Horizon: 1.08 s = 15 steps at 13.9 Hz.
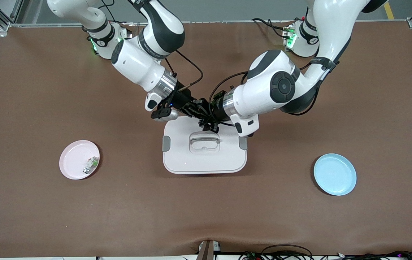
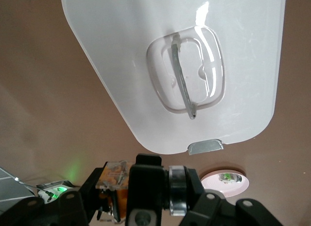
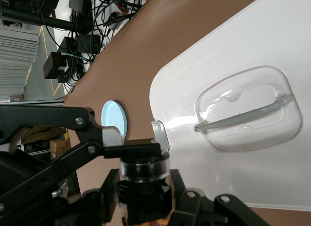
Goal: Transfer orange switch to right arm and place
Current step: 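Close the right gripper on the orange switch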
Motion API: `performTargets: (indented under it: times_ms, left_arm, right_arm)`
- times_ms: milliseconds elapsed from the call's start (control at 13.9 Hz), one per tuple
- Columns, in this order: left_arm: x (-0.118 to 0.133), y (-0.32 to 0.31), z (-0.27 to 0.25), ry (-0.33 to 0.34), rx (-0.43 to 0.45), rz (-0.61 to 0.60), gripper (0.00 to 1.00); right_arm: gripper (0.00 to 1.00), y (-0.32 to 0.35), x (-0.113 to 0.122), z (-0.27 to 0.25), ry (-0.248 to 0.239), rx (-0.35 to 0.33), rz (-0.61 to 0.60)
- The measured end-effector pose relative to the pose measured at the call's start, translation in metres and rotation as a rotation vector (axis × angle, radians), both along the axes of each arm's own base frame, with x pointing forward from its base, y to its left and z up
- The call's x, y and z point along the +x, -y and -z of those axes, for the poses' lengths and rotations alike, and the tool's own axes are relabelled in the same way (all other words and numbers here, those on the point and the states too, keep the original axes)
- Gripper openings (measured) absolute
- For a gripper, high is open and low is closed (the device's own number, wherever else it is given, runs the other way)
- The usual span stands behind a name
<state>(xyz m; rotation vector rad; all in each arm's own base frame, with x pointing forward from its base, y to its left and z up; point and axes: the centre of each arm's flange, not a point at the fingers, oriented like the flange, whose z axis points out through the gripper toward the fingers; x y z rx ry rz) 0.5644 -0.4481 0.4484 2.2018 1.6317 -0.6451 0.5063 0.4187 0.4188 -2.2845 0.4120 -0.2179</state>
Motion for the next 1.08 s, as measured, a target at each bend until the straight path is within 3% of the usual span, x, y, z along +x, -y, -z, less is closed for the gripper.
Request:
performTargets:
  times_ms: [647,719,862,1078]
  left_arm:
    - [0.001,0.0,-0.001,0.001,-0.001,-0.002,0.72]
    - [0.0,0.0,-0.001,0.002,-0.002,-0.001,0.78]
    - [0.0,0.001,-0.001,0.002,-0.002,-0.001,0.97]
    - [0.0,0.001,-0.003,0.004,-0.004,-0.001,1.0]
  right_arm:
    - [0.43,0.0,0.0,-0.001,0.009,-0.001,-0.005]
    - [0.43,-0.001,0.001,-0.002,0.01,0.001,-0.006]
    - [0.43,-0.002,0.002,-0.007,0.017,0.008,-0.005]
    - [0.43,-0.004,0.003,-0.011,0.023,0.014,-0.005]
